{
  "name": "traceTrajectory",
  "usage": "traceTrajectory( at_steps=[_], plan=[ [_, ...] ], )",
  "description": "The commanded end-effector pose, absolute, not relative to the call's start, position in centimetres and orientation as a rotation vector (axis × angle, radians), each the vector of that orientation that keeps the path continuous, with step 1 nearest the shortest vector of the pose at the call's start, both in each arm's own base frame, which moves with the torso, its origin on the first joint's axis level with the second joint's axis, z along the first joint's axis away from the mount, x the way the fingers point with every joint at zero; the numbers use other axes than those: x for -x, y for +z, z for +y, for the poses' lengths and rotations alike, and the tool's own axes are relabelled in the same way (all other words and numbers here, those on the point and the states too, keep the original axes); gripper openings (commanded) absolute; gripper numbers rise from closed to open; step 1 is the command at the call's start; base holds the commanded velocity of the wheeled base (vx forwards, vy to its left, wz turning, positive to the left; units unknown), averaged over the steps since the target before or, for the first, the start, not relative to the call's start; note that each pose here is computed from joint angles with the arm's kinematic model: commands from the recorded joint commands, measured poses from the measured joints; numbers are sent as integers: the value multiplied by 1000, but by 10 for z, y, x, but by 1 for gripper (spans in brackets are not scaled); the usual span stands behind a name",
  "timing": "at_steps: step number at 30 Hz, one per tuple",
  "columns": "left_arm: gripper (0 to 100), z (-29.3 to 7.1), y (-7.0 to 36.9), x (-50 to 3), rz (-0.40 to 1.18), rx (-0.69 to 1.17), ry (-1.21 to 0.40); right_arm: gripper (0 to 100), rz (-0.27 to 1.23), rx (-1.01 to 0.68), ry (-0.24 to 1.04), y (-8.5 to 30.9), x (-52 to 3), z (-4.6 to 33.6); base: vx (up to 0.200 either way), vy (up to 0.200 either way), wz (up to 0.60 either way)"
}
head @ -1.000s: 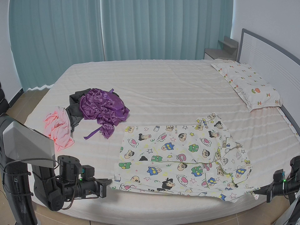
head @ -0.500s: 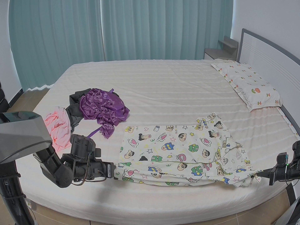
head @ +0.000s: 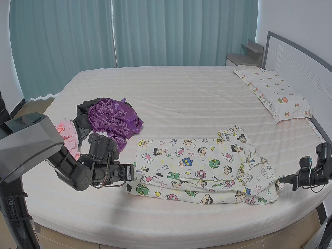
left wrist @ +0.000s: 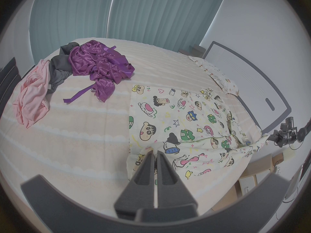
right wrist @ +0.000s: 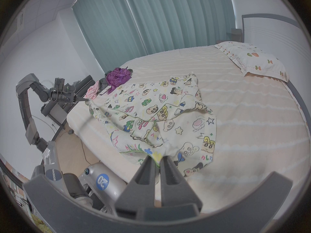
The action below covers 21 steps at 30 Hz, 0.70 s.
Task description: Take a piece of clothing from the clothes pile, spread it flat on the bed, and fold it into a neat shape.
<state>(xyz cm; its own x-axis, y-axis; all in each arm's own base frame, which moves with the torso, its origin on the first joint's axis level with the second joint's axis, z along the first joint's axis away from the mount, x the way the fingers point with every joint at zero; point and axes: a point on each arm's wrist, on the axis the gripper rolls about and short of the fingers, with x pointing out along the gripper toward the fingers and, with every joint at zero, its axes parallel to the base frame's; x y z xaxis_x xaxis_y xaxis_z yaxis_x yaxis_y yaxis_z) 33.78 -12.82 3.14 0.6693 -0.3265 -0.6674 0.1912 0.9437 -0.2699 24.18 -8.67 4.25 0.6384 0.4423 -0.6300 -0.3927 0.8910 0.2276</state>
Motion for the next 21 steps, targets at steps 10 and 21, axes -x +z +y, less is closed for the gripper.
traceTrajectory(
  at_steps=[10,21],
  plan=[
    [0,-133,4,-358,807,163,-234,0,732,-151,414,43,-284,-94,0,0,0],
    [0,-138,-12,-373,808,166,-223,0,743,-252,392,34,-317,-95,0,0,0]
  ],
)
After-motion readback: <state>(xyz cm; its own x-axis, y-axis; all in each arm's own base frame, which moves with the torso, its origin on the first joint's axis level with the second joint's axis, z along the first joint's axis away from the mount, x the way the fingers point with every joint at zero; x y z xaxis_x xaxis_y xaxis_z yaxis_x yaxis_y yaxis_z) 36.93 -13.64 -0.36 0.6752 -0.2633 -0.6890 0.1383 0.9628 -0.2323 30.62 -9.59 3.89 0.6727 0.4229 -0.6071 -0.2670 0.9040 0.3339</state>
